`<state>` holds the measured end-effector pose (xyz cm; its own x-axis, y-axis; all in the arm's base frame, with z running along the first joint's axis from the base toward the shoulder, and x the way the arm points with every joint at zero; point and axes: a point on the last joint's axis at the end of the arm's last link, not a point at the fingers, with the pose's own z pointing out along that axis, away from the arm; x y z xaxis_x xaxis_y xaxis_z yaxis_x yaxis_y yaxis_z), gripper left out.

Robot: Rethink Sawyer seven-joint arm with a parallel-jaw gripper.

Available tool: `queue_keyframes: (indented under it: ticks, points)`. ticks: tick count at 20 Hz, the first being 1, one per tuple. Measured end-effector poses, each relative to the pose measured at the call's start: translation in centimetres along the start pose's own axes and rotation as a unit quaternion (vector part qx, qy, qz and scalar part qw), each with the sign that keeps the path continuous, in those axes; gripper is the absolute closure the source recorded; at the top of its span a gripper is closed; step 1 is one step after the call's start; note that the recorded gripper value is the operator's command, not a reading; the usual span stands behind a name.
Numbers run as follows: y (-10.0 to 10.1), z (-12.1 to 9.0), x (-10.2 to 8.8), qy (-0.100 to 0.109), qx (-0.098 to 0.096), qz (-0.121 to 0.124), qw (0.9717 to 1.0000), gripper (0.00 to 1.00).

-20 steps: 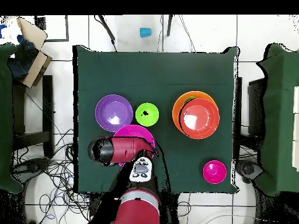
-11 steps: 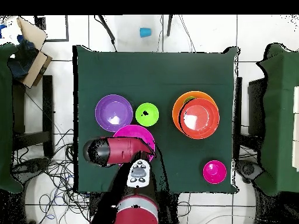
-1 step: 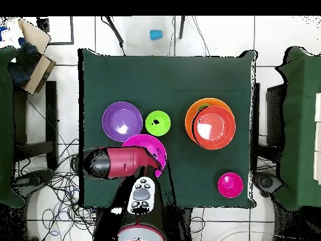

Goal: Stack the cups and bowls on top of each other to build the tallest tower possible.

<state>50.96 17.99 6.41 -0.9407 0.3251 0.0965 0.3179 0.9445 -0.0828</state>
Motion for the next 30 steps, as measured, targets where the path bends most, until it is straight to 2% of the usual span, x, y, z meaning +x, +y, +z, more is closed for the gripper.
queue_keyframes:
  ticks: [11,26,30]
  points:
    - [1.6,2.0,0.9,0.0,0.014,-0.02,0.9997,0.0]
    - [1.9,5.0,-0.7,-0.016,0.047,-0.031,0.9983,0.0]
    - [1.7,5.8,-1.3,-0.024,0.063,-0.036,0.9971,0.0]
